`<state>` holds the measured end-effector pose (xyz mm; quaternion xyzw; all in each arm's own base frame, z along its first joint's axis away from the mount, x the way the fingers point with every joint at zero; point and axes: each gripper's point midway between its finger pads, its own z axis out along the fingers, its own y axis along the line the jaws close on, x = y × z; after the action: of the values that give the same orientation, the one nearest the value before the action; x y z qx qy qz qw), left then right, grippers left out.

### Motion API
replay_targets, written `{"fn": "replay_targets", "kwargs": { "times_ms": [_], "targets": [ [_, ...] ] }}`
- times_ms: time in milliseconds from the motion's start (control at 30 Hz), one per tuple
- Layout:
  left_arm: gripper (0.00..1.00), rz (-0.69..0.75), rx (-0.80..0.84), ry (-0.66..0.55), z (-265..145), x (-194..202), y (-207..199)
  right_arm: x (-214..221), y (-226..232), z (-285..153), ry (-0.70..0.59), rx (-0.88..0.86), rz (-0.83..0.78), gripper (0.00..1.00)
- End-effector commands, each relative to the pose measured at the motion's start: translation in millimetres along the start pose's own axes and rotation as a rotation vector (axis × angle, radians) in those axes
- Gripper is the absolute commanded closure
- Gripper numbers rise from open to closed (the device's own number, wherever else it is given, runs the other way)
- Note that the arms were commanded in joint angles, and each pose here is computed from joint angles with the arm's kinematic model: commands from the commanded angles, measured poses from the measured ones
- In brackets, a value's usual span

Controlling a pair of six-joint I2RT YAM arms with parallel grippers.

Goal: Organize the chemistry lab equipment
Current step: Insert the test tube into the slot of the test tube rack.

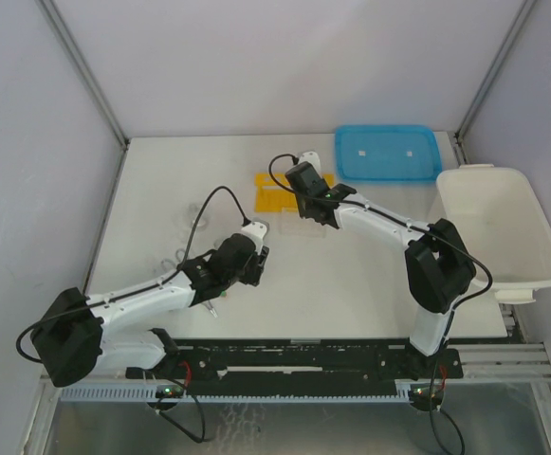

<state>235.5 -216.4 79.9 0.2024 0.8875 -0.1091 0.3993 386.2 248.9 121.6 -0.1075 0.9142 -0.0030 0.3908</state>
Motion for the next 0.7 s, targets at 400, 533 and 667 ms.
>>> {"fn": "replay_targets", "kwargs": {
  "times_ms": [400, 533, 667],
  "targets": [
    [0.49, -0.033, 0.040, -0.038, 2, -15, -10, -8, 4, 13, -0.009, -0.020, 0.019, 1.00],
    [0.49, -0.034, 0.040, -0.038, 2, -14, -9, -4, 6, 19, 0.004, -0.024, 0.015, 1.00],
    [0.48, -0.036, 0.038, -0.034, 3, -11, -9, -3, 7, 19, 0.006, -0.025, 0.013, 0.93]
  ]
}}
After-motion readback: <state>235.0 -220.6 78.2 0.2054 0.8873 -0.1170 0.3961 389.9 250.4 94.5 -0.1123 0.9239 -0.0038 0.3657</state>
